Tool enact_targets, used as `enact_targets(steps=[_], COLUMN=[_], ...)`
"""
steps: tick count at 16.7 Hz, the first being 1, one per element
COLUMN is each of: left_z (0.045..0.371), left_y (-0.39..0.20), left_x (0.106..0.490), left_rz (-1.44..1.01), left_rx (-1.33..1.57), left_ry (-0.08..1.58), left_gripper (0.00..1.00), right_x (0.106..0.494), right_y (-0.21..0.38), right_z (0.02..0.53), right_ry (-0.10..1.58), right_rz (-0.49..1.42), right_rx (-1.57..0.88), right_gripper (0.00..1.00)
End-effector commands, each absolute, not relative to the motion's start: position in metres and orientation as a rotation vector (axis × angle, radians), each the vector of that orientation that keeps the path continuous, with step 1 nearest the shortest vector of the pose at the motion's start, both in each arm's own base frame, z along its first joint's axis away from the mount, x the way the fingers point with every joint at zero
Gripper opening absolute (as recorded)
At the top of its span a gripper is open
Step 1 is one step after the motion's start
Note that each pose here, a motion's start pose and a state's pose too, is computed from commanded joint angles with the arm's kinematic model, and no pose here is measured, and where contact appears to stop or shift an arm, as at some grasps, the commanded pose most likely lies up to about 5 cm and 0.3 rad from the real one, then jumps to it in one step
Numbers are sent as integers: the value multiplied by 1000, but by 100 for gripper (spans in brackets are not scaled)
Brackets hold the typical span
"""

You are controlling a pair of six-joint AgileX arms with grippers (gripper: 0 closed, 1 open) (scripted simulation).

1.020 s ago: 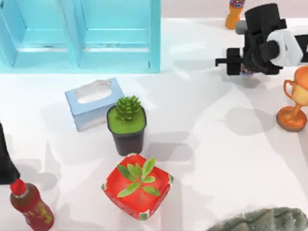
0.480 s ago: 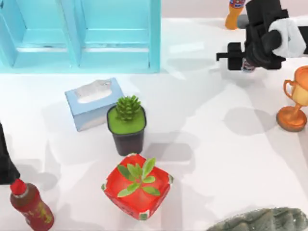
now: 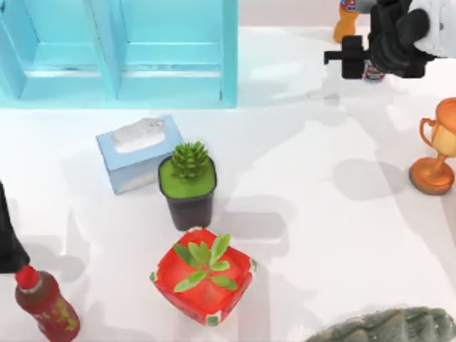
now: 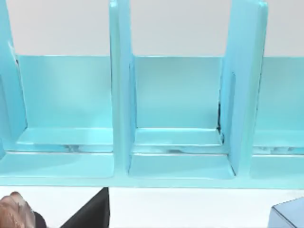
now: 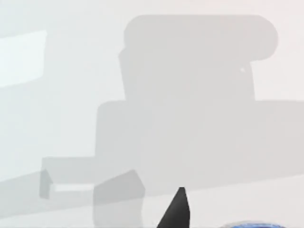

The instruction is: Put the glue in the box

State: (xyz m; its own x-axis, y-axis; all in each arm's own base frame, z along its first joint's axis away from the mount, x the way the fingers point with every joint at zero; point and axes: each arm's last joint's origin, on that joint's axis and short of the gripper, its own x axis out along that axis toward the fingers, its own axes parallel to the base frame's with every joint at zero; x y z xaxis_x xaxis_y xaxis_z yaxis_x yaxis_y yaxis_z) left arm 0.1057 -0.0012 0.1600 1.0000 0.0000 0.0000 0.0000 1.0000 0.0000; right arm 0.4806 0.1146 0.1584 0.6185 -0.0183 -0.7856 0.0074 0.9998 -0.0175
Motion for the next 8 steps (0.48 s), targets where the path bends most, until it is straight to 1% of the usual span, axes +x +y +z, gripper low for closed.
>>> enact_targets(steps=[5, 8], left_z=[160, 160], left_y=[-1, -1], left_x=[106, 106], left_rz=[0, 0], left_rx=[0, 0], left_ry=[0, 0], left_gripper=[100, 100], right_x=[477, 477], right_y=[113, 113], right_z=[189, 190], right_ry=[902, 902], right_rz=[-15, -15], right_rx=[-12, -12], right_gripper=[0, 0])
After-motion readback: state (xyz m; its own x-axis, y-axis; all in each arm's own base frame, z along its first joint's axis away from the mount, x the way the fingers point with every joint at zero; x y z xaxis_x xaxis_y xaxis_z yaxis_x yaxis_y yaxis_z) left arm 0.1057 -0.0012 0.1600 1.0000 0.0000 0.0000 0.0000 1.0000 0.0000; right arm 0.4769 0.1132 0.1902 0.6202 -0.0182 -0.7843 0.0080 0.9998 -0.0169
